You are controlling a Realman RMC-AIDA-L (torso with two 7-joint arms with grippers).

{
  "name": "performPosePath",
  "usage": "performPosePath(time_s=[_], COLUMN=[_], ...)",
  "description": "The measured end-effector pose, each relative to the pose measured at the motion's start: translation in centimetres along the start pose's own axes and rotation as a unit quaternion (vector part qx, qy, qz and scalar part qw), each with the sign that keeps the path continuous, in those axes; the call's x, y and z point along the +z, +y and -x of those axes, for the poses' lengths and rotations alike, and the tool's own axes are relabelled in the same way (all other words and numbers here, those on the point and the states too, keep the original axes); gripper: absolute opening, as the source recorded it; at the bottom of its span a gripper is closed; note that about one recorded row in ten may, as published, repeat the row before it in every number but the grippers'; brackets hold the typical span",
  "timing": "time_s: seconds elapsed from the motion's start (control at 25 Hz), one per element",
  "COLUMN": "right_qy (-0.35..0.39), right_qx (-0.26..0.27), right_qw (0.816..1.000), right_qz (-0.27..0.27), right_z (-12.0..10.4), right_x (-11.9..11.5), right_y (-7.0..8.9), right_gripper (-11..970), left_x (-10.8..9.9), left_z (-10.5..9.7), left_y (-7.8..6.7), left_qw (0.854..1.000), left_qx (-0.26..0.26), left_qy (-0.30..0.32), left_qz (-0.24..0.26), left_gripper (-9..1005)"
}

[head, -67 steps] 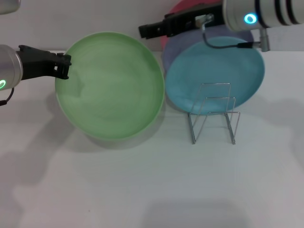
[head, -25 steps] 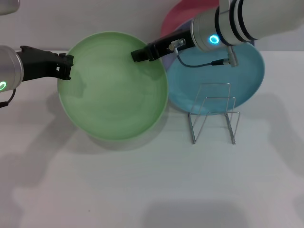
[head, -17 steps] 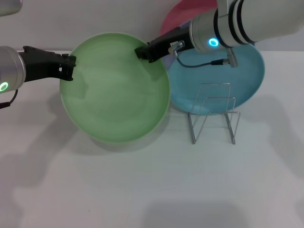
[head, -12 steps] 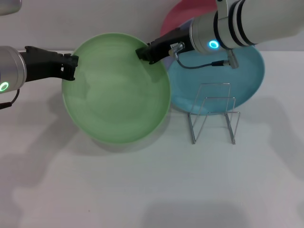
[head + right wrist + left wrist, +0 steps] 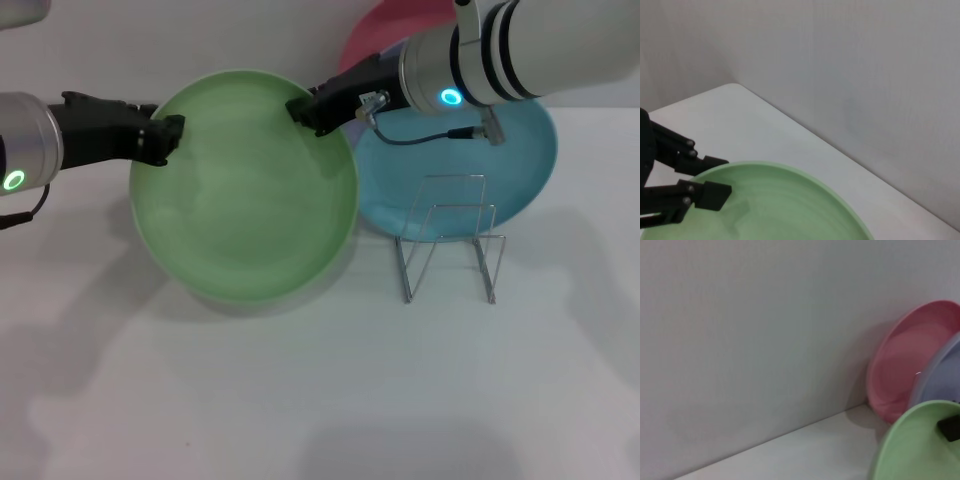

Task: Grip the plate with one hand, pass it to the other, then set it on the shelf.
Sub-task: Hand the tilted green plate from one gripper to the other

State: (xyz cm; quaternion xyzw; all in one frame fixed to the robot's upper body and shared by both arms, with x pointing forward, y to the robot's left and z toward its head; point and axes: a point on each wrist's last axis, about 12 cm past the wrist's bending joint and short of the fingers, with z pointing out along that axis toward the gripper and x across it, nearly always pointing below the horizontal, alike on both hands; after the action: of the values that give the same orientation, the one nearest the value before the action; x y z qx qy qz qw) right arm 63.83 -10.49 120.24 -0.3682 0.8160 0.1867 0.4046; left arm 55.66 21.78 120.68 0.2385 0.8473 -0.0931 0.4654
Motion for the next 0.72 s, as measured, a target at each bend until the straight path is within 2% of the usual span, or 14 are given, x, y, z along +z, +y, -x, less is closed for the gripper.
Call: performPosePath(time_s=[0.28,0.48,0.6,0.72], right_qy=[-0.001,-0.009,-0.015,-0.022], right_qx=[0.003,0.003,0.001,0.002], right_qw=[1.0,1.0,1.0,1.0], right_qz=[-0.005,-0.008,-0.01,-0.014], right_z=[-0.3,-0.3,-0.2,-0.3], right_x=[-0.1,-0.5,-0.8,-1.2], right_y=[-0.2,-0.3,-0.2,-0.3], right_gripper=[114,94,67,59], left_x=[-0.6,-1.2,-1.4,-1.8], left_z=[0.4,0.6,0.6,0.5], left_y=[-1.0,-1.6,-1.6,-1.5], left_qw=[1.0,0.999,0.999,0.999], left_qx=[0.019,0.03,0.033,0.034], left_qy=[-0.012,-0.02,-0.023,-0.026], left_qz=[-0.012,-0.017,-0.015,-0.011], left_gripper=[267,473,649,650])
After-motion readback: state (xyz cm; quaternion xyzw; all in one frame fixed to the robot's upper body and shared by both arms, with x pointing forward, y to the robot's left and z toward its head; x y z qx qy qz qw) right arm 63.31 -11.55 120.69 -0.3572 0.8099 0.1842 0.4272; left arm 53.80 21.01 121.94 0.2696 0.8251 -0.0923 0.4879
